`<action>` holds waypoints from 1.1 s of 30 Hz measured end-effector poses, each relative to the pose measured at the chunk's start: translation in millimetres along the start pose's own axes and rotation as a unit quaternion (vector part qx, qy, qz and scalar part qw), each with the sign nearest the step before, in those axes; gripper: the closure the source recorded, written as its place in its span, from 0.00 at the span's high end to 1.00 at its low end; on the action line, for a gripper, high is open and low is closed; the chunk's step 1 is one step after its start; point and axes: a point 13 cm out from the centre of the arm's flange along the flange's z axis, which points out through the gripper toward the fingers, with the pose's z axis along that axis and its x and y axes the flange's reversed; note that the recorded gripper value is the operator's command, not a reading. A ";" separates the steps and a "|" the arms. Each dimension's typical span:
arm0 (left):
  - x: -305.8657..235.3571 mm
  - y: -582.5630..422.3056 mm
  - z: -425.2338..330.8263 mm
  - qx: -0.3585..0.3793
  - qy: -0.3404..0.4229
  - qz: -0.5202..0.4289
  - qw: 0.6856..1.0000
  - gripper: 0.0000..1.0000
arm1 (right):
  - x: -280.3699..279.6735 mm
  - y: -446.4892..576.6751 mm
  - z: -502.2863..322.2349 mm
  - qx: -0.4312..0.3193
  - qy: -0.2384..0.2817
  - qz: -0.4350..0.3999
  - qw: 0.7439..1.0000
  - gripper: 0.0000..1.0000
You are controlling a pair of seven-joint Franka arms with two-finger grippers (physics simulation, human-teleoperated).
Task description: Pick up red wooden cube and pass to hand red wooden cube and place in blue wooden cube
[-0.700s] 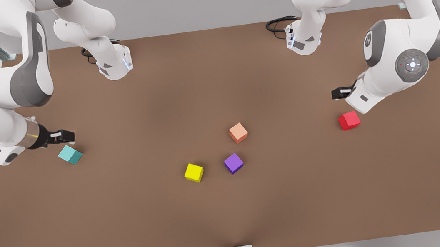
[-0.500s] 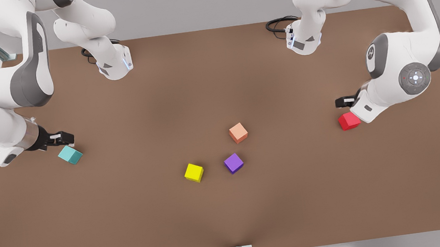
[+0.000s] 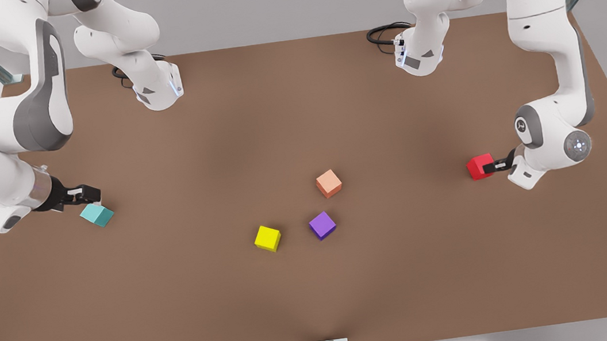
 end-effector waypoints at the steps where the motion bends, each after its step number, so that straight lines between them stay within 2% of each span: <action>1: -1.9 0.1 4.6 -0.001 -0.002 0.005 1.000 1.00 | -0.1 0.0 0.0 0.000 0.000 0.000 1.000 1.00; 23: 16.8 6.7 100.3 -0.003 0.025 -0.038 0.999 1.00 | -0.7 -0.4 3.2 0.001 0.002 -0.005 1.000 1.00; 24: 16.0 7.1 102.9 -0.004 0.024 -0.039 0.999 0.95 | -0.6 -0.4 3.4 0.001 0.002 -0.005 1.000 1.00; 25: 14.6 7.0 103.9 -0.005 0.022 -0.039 0.999 0.66 | -0.7 -0.5 4.0 0.001 0.003 -0.005 1.000 1.00; 29: 8.2 3.4 98.4 -0.005 0.011 -0.047 0.999 0.63 | -0.9 -0.4 4.6 0.001 0.003 -0.005 1.000 1.00; 33: -23.1 -60.6 64.4 0.070 -0.010 -0.067 0.995 0.63 | -3.2 0.9 10.3 0.000 0.007 -0.007 1.000 1.00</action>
